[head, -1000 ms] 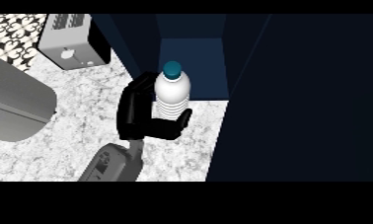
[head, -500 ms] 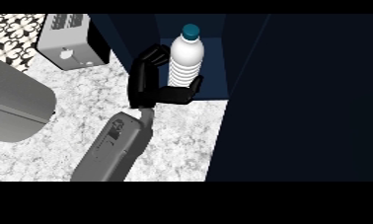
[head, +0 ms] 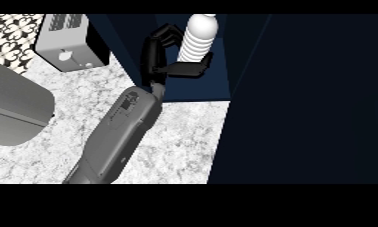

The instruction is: Pick up the bottled water, place it into the cabinet and close the cabinet

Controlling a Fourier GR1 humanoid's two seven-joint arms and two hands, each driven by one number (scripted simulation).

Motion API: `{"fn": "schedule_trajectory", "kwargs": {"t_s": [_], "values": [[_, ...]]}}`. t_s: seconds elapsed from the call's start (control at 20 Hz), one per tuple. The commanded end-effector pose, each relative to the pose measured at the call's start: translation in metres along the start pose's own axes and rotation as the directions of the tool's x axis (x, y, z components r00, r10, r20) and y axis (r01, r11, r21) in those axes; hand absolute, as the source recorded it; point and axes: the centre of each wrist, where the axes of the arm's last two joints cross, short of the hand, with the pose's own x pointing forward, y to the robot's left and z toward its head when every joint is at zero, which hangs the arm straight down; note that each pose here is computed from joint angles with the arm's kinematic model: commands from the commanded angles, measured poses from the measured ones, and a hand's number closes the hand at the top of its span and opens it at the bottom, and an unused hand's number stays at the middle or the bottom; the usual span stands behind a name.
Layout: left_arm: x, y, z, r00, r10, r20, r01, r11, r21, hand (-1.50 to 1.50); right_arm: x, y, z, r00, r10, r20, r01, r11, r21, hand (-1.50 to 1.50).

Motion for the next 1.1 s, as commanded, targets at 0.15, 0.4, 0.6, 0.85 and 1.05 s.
{"fn": "schedule_trajectory", "kwargs": {"t_s": [0.15,0.4,0.6,0.85,1.05], "values": [[-0.004,-0.005,-0.025,0.995,-0.098,-0.024,0.099,0.994,0.053,1.50,0.024,-0.004,0.019,0.999,-0.017,0.038,0.018,1.000,-0.009,-1.50],[-0.018,-0.009,-0.033,0.982,-0.186,-0.025,0.187,0.978,0.087,1.50,0.021,-0.004,0.001,0.998,-0.021,0.066,0.022,1.000,-0.008,-1.50],[-0.038,0.004,-0.035,0.951,-0.306,-0.041,0.308,0.946,0.100,1.50,0.014,-0.004,-0.001,0.998,-0.024,0.057,0.023,0.999,0.026,-1.50],[-0.034,0.012,-0.047,0.944,-0.320,-0.081,0.329,0.933,0.143,1.50,0.020,0.000,0.019,0.998,-0.042,0.052,0.041,0.999,0.020,-1.50],[-0.049,0.014,-0.039,0.939,-0.328,-0.106,0.341,0.930,0.141,1.50,0.019,-0.006,0.007,0.998,-0.028,0.060,0.027,1.000,0.011,-1.50]]}}
